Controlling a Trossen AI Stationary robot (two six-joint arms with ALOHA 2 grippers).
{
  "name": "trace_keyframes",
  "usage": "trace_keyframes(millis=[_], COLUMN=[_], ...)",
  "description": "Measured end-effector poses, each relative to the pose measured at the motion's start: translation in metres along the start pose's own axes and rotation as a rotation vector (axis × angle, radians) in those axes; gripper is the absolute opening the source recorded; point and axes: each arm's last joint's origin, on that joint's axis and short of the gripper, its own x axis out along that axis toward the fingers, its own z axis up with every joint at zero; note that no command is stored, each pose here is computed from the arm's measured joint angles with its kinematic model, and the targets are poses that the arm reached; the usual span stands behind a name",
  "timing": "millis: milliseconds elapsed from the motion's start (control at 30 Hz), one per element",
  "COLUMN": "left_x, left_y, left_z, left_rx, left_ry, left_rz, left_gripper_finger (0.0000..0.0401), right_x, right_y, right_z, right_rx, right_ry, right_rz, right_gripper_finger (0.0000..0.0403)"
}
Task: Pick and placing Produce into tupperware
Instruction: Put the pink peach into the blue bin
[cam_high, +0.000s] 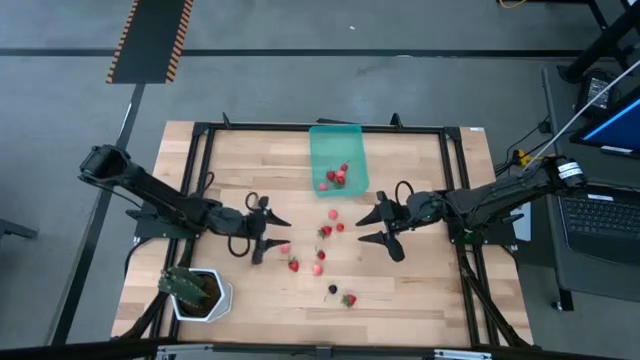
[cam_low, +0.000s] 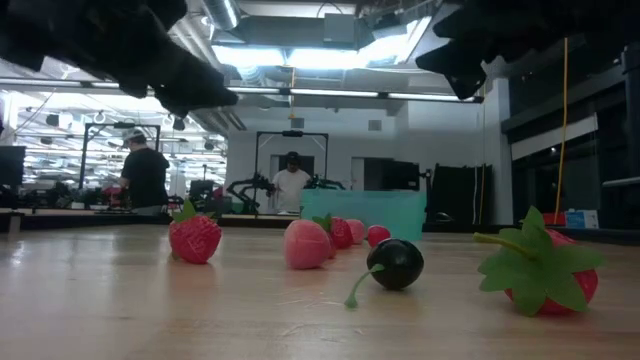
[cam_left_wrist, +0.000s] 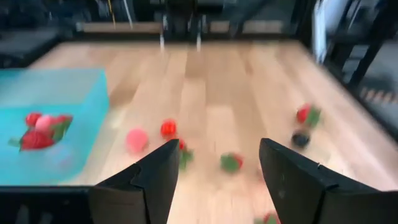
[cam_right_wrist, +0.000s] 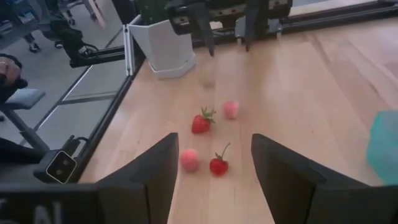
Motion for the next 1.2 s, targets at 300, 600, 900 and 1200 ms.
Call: trace_keyframes(millis=[300,600,900,1200], left_x=[0.003,0.018,0.039,0.050], left_y=[-0.006,-0.013,-0.020,-0.024], left_z=[0.038,0.032,0.023,0.007], left_rx=[0.109,0.079,0.079,0.024], left_ry=[0.345,0.562,0.695,0.784], left_rz=[0.045,0.017,-0.001,-0.029], left_gripper_finger=[0.0215,0.0215,0.0215,0.0215], right_x=[0.000,0.000,0.000,0.000], right_y=[0.000,0.000,-0.001,-0.001], right_z=[0.000,-0.002,-0.004,-0.006], right_rx=[0.006,-0.021,-0.021,-0.023], right_ry=[0.006,0.020,0.044,0.059], right_rz=[0.006,0.005,-0.001,-0.004], right_gripper_finger=[0.0204,0.0204,0.0204,0.0204])
